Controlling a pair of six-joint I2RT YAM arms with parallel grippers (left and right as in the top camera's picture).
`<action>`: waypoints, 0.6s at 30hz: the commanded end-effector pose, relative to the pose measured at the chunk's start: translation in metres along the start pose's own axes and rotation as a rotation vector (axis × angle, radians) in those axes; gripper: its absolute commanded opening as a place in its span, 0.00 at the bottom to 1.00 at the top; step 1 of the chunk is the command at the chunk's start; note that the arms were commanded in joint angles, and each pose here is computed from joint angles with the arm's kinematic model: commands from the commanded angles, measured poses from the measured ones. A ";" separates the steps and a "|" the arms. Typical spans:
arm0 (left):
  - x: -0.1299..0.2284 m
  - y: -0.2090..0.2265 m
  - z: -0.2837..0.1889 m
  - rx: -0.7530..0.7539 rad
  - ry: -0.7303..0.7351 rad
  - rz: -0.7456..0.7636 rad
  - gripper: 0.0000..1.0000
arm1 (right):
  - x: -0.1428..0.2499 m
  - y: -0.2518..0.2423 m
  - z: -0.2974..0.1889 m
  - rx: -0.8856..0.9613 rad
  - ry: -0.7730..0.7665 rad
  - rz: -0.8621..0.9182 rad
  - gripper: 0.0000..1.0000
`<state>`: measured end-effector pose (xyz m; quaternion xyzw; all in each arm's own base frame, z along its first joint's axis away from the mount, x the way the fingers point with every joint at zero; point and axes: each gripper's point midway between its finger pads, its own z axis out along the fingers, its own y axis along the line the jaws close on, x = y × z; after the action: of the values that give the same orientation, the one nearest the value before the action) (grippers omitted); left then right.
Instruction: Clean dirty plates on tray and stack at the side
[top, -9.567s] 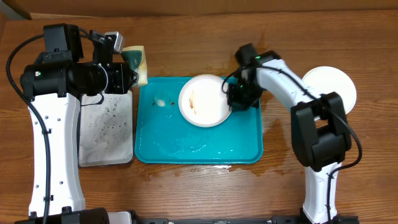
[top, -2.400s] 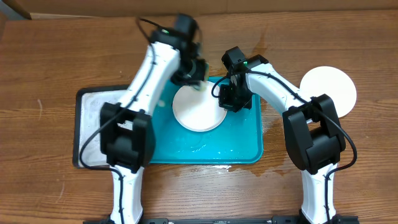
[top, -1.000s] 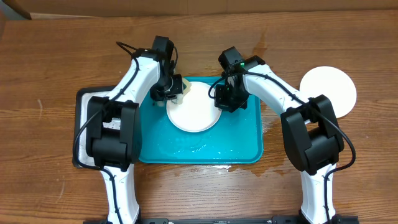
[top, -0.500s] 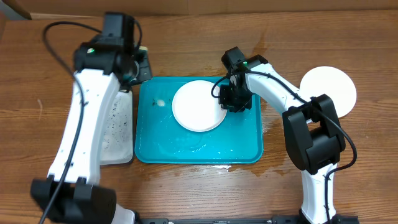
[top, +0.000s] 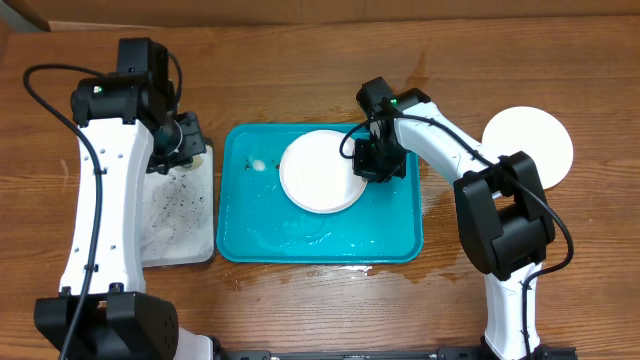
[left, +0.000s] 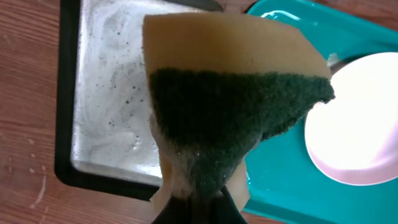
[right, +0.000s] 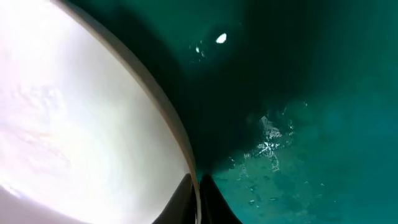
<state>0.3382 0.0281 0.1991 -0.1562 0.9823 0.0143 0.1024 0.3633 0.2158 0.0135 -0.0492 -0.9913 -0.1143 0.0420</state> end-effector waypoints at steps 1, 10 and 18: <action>0.006 0.014 0.012 -0.005 0.044 0.022 0.04 | -0.005 0.003 -0.006 -0.009 -0.031 -0.007 0.04; 0.019 0.027 0.030 0.076 0.117 -0.012 0.04 | -0.022 0.017 -0.047 -0.006 -0.113 -0.104 0.04; -0.005 -0.019 -0.007 0.629 -0.010 0.091 0.04 | -0.030 0.025 -0.107 0.245 -0.304 -0.183 0.04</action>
<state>0.3324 0.0415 0.1757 -0.1442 0.9764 -0.1343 0.0884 0.3903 0.2066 0.0748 0.0001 -0.9992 -0.0312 -0.0265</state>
